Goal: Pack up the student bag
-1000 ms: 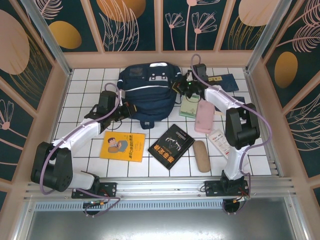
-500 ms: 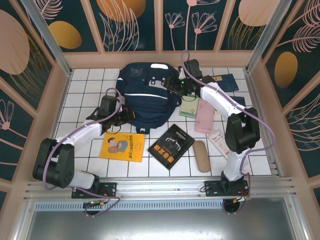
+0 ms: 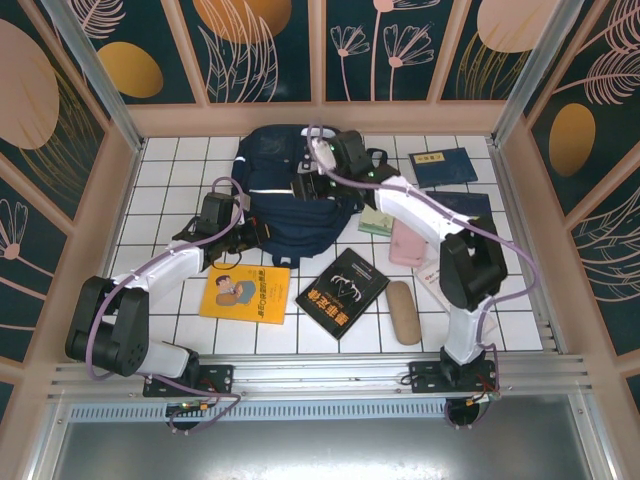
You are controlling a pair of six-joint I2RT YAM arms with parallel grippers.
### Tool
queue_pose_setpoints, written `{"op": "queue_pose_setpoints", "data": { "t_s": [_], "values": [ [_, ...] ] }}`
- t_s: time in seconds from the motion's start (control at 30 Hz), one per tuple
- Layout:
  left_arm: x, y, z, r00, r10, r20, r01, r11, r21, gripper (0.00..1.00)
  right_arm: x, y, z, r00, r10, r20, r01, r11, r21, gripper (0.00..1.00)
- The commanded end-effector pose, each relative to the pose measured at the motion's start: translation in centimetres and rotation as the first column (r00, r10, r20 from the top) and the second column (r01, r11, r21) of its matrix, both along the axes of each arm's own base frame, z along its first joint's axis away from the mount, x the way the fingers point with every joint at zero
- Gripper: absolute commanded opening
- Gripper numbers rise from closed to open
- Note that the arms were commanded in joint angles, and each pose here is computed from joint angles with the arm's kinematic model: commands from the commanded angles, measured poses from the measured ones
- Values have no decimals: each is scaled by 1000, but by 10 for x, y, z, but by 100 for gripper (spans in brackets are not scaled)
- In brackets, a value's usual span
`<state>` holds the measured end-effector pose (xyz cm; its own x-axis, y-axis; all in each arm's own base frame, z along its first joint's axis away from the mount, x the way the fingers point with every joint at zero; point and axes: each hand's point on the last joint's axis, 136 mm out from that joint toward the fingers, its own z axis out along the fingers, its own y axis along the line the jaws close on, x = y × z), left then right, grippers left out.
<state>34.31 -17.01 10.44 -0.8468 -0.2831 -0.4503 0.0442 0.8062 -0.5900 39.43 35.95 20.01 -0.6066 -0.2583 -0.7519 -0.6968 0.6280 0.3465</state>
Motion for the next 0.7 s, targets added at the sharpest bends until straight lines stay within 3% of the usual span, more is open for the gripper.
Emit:
{"op": "queue_pose_setpoints", "data": {
  "t_s": [0.0,0.17,0.3,0.47,0.67],
  "values": [
    [2,-6,11,998,-27,57,29,999,-30,0,-10,5,26,806,262,531,-193,964,-183,54],
    [2,-9,15,997,-35,69,39,998,-52,0,-19,19,1,660,475,583,-341,880,-330,53],
    [2,-10,18,996,-40,77,44,997,-55,0,-26,34,-23,617,594,517,-456,805,-380,54],
    [2,-10,17,996,-41,78,46,998,-53,0,-29,48,-42,622,659,423,-538,752,-380,55],
    [1,-8,18,996,-38,82,42,998,-49,0,-11,54,-73,672,645,364,-506,759,-410,59]
  ]
}}
